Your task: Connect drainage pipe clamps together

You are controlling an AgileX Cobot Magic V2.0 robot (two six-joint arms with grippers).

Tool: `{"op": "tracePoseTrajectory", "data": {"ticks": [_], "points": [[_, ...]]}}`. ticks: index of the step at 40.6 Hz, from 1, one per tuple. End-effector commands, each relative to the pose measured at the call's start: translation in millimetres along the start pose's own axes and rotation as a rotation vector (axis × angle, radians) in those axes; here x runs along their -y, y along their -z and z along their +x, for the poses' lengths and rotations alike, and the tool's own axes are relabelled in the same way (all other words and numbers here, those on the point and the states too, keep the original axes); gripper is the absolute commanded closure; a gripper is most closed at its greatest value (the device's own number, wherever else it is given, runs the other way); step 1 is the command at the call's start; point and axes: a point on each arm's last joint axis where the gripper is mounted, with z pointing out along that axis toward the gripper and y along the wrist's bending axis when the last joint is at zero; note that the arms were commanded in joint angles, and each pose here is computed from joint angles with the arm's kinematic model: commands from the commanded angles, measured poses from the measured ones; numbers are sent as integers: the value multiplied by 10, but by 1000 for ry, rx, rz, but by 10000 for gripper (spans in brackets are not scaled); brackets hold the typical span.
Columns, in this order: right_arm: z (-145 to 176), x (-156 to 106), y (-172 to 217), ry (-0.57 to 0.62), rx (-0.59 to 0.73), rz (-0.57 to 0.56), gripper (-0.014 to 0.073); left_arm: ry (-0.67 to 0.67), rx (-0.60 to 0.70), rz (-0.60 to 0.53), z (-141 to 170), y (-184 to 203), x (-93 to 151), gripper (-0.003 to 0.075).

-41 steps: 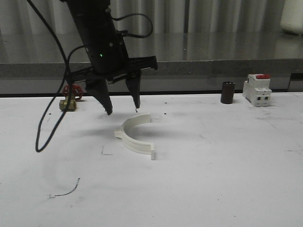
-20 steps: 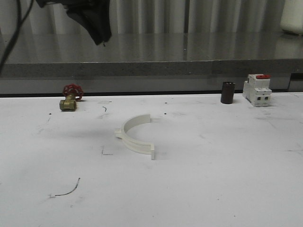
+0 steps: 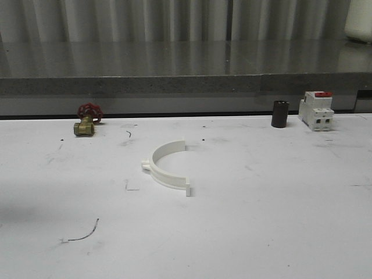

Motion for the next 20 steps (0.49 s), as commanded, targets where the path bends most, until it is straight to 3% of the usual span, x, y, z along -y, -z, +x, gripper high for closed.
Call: {"op": "tracePoseTrajectory", "data": {"ticks": [1, 12, 20], "points": [[-177, -1, 22, 15, 99, 1, 5, -9, 229, 14, 110, 310, -31, 741], [-177, -1, 22, 15, 99, 1, 5, -21, 399, 29, 981, 604, -94, 741], [-177, -1, 22, 15, 99, 1, 5, -33, 556, 30, 1448, 854, -136, 741]]}}
